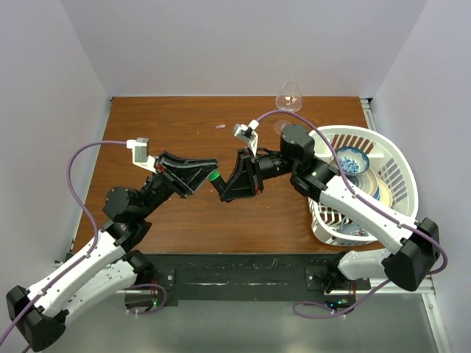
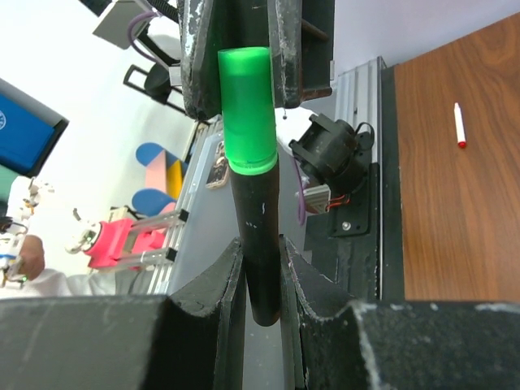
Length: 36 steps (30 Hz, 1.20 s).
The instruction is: Insert the pens into the pen caps
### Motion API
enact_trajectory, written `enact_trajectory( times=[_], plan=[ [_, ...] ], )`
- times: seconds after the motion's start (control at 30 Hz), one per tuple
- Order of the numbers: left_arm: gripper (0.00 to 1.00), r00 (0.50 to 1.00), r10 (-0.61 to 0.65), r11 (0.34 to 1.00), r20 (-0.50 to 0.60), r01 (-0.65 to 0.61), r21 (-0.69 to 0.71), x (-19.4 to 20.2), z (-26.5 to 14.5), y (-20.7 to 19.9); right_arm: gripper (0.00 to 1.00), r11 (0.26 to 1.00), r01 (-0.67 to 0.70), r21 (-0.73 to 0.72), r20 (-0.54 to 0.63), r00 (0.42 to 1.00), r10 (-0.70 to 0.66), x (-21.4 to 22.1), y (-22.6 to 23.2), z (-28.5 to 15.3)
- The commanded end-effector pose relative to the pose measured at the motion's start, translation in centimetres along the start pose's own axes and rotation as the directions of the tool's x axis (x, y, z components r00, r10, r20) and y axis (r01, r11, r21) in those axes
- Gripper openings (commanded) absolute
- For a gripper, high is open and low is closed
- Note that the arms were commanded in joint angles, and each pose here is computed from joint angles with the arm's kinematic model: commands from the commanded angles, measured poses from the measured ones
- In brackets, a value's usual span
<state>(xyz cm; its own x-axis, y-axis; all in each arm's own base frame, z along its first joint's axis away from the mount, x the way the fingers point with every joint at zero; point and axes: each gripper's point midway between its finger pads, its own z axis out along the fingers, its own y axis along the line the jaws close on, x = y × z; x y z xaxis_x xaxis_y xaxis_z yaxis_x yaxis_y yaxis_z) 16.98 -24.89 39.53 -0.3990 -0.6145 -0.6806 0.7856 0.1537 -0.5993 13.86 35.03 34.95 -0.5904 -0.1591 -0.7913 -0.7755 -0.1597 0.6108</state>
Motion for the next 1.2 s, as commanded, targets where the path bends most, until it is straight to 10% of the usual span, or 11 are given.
enact_trajectory(
  times=[0.0,1.17],
  plan=[
    [0.00,0.740,-0.276,0.959,-0.614,0.258,-0.120,15.1,-6.7,1.8,0.00,0.918,0.327,0.224,0.367,0.844,-0.391,-14.7,2.2,-1.9],
    [0.00,0.658,-0.439,0.898,-0.612,0.304,-0.317,17.4,-7.4,3.9,0.00,0.907,0.317,0.276,0.387,0.827,-0.407,-18.8,-2.2,-2.2]
  ],
)
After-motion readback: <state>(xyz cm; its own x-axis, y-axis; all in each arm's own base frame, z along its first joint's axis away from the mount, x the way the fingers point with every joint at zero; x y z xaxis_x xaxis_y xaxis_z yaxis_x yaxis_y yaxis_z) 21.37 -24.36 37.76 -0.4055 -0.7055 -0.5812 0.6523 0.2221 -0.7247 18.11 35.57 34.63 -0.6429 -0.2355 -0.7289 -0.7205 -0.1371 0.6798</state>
